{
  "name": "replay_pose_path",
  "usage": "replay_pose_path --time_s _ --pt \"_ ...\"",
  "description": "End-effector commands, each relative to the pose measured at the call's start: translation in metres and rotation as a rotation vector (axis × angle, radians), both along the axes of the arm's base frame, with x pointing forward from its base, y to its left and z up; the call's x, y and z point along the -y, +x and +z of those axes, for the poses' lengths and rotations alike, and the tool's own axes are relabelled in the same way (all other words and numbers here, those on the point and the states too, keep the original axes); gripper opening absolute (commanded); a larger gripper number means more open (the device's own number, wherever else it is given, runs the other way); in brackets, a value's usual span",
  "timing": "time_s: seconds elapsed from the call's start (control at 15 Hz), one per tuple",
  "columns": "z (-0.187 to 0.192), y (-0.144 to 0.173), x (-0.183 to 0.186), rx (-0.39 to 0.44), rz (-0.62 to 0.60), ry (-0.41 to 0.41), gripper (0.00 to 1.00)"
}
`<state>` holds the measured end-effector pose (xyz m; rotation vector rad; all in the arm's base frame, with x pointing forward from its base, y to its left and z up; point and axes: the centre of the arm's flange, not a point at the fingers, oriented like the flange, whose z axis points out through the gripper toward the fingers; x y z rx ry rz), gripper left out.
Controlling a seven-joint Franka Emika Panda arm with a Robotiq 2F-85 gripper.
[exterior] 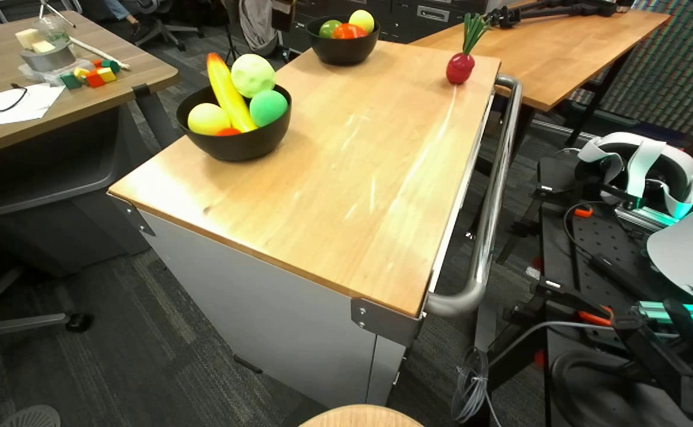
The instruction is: Place the fruits and vegetables in the two black bowls
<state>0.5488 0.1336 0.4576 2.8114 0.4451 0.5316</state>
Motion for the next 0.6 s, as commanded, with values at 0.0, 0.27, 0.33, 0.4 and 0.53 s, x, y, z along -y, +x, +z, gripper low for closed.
replay_pose_path --time_s 0.0,0.27,0.33,0.4,0.53 --pt "0.033 -0.043 -0.033 0.050 0.120 -0.066 1.00" --pt "0.064 -0.097 0.010 0.133 0.069 0.017 1.00" --pt "0.063 -0.105 0.030 0.135 -0.015 0.055 1.00" --pt "0.060 -0.111 0.052 0.112 -0.081 0.068 1.00" --pt "0.048 -0.126 0.100 0.074 -0.192 0.110 1.00"
